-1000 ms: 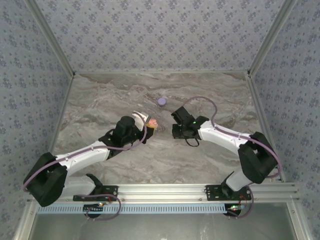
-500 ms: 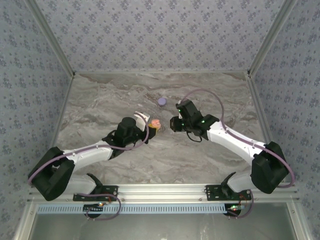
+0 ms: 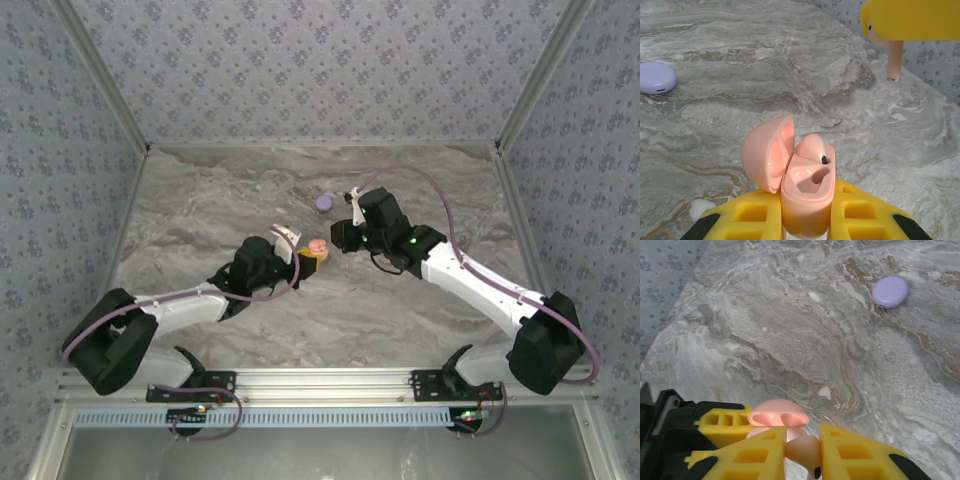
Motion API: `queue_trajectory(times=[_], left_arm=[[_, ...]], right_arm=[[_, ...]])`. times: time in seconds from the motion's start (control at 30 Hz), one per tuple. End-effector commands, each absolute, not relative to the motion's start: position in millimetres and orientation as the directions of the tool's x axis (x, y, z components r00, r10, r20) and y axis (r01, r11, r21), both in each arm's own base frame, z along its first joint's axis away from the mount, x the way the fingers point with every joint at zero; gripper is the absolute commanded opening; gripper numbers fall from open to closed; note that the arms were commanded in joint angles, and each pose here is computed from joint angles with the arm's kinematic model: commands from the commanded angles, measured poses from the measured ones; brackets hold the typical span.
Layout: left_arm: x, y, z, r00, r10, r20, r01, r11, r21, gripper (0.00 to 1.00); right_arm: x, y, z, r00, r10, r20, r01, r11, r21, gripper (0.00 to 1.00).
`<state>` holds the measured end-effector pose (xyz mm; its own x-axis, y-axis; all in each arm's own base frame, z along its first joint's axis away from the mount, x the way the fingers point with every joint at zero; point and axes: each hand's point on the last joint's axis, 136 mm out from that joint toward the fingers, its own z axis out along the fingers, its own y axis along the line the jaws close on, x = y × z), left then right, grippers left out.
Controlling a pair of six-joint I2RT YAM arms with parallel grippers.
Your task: Insert the wireless bluetooth earbuds into the charging case
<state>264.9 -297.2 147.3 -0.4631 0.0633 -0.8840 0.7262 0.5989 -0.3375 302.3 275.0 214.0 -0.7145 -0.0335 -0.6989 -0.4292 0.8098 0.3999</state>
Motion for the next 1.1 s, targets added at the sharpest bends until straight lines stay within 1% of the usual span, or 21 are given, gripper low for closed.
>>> queue_trajectory(times=[0.0,0.3,0.57,1.07], left_arm=[[262.8,-309.0,168.9,-0.432,0.012,-0.902,0.763,0.537,-0.358,0.09],[262.5,-315.9,187.6,-0.431,-0.035,-0.902,0.776,0.496,-0.39,0.09],[265.9,-319.5,201.2,-0.441,-0.067,-0.895,0.769,0.486,-0.415,0.08],[263.6,-320.0,212.2,-0.431,-0.079,-0.899,0.779,0.47,-0.415,0.08]], right_arm=[[300.9,286.4,249.0,-0.653,-0.024,-0.757,-0.503,0.761,0.409,0.23],[297.5,298.9,258.3,-0.622,-0.036,-0.782,-0.554,0.727,0.407,0.24],[293.9,305.7,261.9,-0.609,-0.047,-0.791,-0.575,0.713,0.401,0.24],[293.9,309.8,259.0,-0.609,-0.061,-0.791,-0.579,0.715,0.392,0.24]])
